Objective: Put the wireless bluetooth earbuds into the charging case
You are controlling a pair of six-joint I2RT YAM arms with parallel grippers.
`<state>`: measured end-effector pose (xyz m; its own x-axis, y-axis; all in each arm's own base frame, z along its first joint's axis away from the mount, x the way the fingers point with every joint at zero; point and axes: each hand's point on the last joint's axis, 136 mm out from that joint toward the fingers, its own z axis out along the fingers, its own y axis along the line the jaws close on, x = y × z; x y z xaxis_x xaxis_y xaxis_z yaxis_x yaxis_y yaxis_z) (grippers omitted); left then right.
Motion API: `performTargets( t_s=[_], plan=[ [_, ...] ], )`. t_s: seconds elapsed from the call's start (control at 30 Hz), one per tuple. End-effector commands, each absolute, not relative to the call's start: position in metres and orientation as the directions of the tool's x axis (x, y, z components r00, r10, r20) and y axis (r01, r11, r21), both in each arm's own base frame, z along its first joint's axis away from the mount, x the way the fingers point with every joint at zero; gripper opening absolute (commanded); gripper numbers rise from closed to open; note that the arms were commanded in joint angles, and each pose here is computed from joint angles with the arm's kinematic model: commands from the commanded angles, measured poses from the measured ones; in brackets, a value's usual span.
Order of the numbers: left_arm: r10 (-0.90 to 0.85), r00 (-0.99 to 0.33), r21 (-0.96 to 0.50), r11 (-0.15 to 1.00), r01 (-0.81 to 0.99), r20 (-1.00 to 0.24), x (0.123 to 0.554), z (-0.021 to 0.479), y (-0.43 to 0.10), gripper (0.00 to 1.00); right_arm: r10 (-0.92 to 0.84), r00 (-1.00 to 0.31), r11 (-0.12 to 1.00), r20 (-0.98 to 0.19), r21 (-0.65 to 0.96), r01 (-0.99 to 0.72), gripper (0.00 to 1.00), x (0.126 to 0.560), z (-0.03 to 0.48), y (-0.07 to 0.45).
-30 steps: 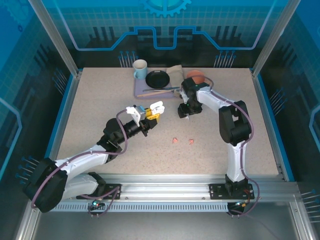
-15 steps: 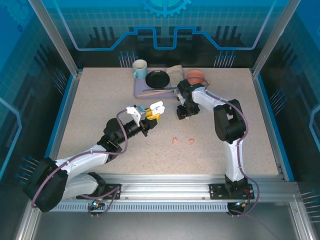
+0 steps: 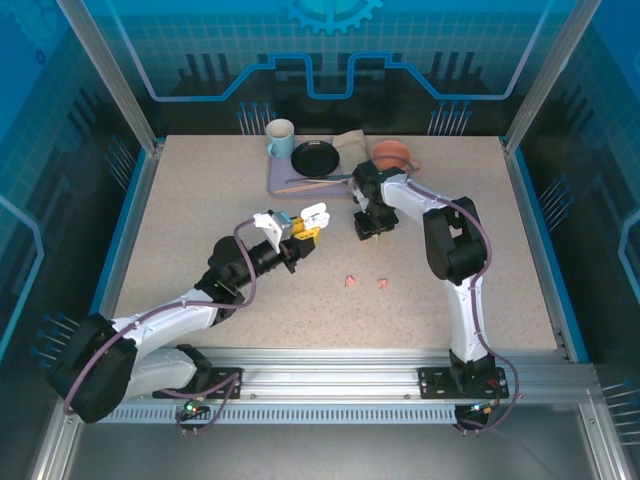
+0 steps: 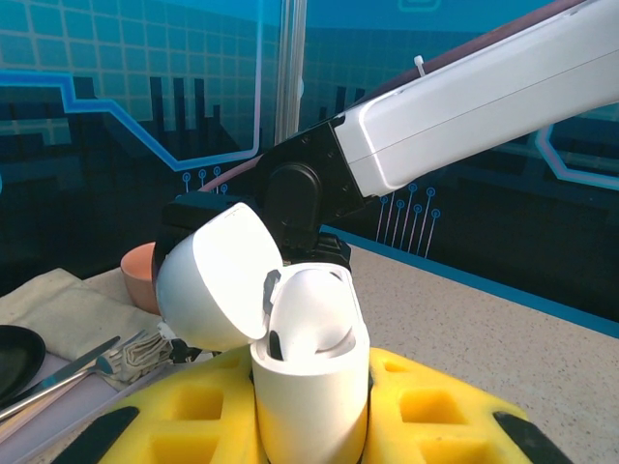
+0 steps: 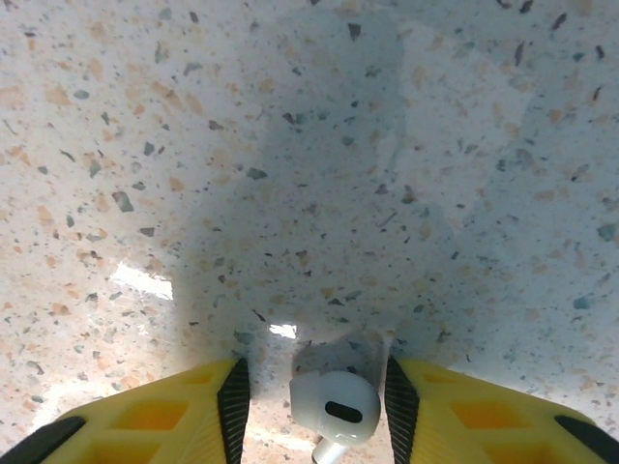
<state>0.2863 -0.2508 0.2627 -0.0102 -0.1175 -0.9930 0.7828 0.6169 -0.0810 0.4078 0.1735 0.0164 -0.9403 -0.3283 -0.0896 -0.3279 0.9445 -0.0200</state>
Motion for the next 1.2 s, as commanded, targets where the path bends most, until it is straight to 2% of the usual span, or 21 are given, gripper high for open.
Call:
performTargets(
  t_s=[0.0, 0.87, 0.93, 1.03, 1.17],
  plan=[
    [-0.132, 0.023, -0.061, 0.601, 0.797, -0.991, 0.283, 0.27, -0.253, 0.0, -0.343, -0.938, 0.939, -0.048, -0.038, -0.341, 0.43, 0.403, 0.008, 0.172],
    [-0.14, 0.024, -0.065, 0.595, 0.801, -0.99, 0.283, 0.273, -0.254, 0.0, -0.281, -0.958, 0.96, -0.064, -0.006, -0.281, 0.29, 0.401, 0.016, 0.161],
    [-0.141, 0.024, -0.065, 0.594, 0.802, -0.99, 0.283, 0.273, -0.255, 0.0, -0.279, -0.958, 0.96, -0.069, 0.004, -0.28, 0.31, 0.401, 0.017, 0.162],
    [-0.141, 0.022, -0.066, 0.594, 0.802, -0.99, 0.284, 0.273, -0.255, 0.0, -0.27, -0.96, 0.962, -0.075, 0.007, -0.271, 0.41, 0.403, 0.019, 0.163],
    [-0.144, 0.022, -0.069, 0.592, 0.803, -0.989, 0.284, 0.274, -0.256, 0.0, -0.243, -0.967, 0.97, -0.077, 0.009, -0.244, 0.43, 0.405, 0.02, 0.163]
  ],
)
